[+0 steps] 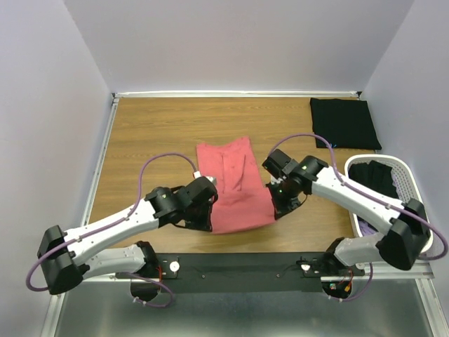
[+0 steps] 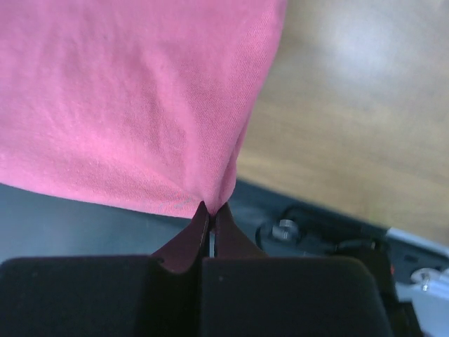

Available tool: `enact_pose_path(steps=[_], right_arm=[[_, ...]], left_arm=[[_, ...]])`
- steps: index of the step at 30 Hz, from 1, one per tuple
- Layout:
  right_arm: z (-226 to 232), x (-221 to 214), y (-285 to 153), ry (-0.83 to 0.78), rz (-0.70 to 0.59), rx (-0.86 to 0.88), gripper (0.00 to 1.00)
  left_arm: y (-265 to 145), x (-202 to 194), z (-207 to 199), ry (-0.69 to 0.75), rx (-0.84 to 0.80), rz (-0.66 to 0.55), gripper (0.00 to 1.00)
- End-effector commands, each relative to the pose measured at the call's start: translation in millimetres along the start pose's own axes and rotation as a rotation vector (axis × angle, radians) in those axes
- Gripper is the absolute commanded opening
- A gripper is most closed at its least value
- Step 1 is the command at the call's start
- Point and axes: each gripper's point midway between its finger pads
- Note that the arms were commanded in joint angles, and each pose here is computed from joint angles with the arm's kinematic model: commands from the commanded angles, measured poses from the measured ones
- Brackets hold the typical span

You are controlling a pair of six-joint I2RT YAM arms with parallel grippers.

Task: Fold and stack the t-shirts
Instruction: Fold the tshirt

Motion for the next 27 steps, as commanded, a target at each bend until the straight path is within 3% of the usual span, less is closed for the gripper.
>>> enact_pose_path(steps=[1,4,8,16,27], right_arm=[[-4.2,-53.5,-20.5,0.017,0.166,0.019,0.01],[-2.6,-47.5,-33.9,0.014,0.128,0.026,0.0],[-8.9,-19.8,-48.3,0.004,0.059,-0.054,0.01],[-17.6,57.4,-57.6,-0.064,-0.035,-0.167,0.0],[-29.1,154.1,-45.1,-0.082,-0.103,-0.145,0.01]], left_arm=[[-18.8,-48.6,-1.9,-0.054,-0.036,0.163,0.0],[-33.8,-46.3,-13.4,-0.048,-0.103,0.151,0.0],[-52.6,-11.3,-22.9,-0.044,-0.137,0.034,0.0],[-45.0,72.1,4.9,-0.065,-0.091,-0.142,0.0],[-34.7,170.2,36.4,-0.078,-0.04,-0.296,0.0]])
Point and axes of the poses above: each gripper's point midway between its finger pads, its own y axis out along the fingers, its own z axis along the line the jaws close on, x = y × z, and after that the axes turned 5 degrees about -y, right-handed
